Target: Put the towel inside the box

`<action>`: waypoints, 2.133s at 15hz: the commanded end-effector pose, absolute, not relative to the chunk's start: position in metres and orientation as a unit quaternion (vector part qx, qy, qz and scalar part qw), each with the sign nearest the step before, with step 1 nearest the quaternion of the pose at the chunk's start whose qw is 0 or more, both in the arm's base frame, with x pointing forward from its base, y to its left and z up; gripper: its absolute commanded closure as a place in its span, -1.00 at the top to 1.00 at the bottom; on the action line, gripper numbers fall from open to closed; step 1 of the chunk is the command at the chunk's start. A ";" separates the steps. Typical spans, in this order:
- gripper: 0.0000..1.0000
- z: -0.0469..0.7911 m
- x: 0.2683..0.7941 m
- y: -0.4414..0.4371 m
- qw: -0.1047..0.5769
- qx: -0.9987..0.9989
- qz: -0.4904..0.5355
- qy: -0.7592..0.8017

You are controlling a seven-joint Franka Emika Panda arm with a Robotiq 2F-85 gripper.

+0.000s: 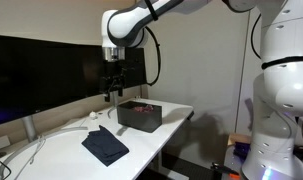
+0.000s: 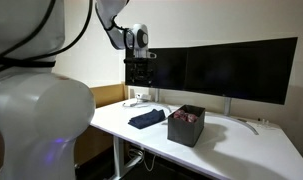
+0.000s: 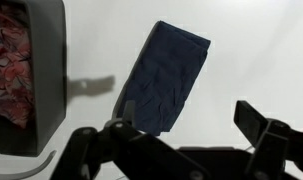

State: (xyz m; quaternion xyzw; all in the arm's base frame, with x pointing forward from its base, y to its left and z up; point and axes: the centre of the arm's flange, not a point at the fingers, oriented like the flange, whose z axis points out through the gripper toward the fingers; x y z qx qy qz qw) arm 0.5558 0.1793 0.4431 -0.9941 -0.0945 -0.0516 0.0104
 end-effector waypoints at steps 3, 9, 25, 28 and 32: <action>1.00 0.411 0.565 0.180 0.001 -0.996 -0.020 -0.082; 1.00 0.380 0.574 0.177 0.001 -0.997 0.003 -0.078; 1.00 0.328 0.584 0.202 0.002 -0.995 0.036 -0.095; 1.00 0.316 0.582 0.209 0.005 -0.994 0.043 -0.104; 1.00 0.304 0.583 0.208 0.009 -0.993 0.056 -0.105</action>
